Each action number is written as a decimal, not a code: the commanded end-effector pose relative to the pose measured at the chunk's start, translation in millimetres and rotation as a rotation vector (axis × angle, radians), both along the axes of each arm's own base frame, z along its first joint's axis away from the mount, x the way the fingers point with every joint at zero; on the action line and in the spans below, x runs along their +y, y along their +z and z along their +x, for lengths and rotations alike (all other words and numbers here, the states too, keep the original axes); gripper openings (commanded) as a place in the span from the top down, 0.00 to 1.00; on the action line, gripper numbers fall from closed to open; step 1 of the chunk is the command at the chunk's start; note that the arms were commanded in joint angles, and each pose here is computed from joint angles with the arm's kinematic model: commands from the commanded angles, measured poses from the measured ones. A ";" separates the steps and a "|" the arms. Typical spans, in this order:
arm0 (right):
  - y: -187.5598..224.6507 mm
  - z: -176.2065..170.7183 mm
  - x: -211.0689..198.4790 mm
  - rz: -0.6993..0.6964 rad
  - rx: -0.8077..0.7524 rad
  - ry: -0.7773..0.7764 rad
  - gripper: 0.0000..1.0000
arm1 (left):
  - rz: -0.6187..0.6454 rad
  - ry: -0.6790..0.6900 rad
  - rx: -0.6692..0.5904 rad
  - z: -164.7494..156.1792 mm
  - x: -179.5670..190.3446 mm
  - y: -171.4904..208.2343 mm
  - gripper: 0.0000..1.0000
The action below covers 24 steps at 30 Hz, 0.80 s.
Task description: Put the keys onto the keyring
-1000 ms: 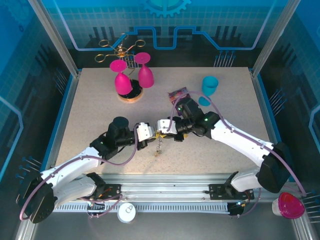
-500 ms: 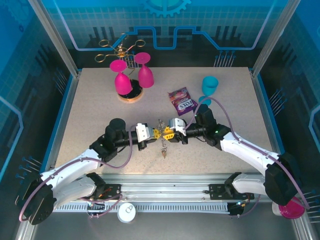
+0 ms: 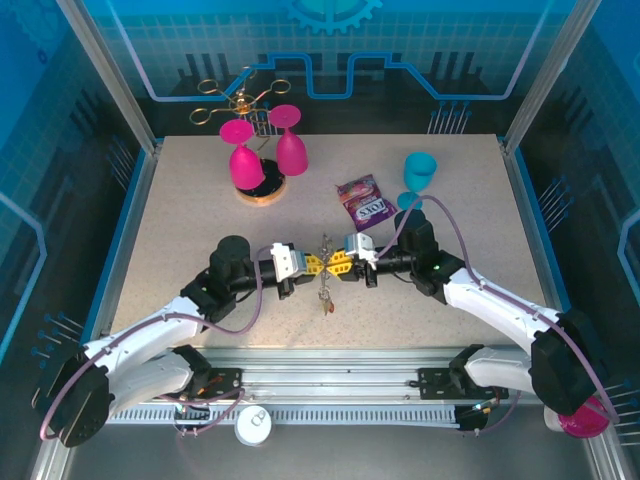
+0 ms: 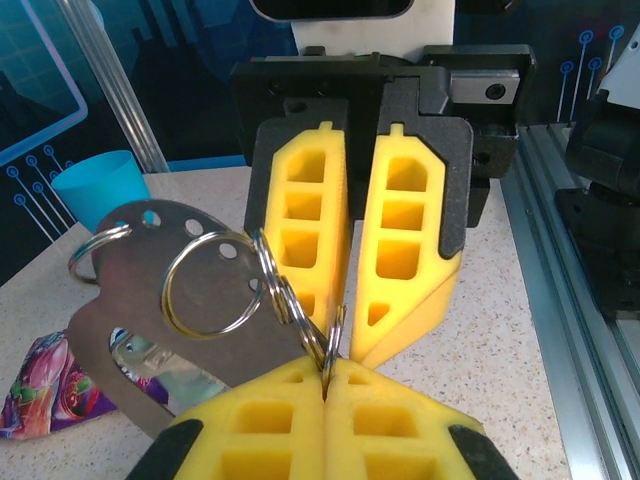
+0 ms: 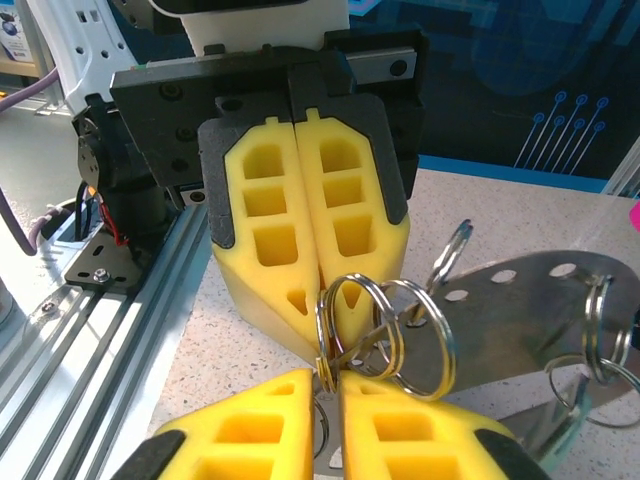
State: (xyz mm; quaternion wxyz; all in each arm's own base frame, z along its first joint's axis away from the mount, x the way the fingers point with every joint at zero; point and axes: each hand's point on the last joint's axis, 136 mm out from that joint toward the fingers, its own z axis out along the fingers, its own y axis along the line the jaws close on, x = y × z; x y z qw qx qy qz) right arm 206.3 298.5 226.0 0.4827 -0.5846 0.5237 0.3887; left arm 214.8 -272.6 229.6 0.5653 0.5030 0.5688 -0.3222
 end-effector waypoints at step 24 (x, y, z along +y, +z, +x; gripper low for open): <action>-15.1 18.7 -2.6 -0.058 0.042 -0.110 1.00 | 0.098 0.257 0.117 17.9 34.5 -25.5 0.29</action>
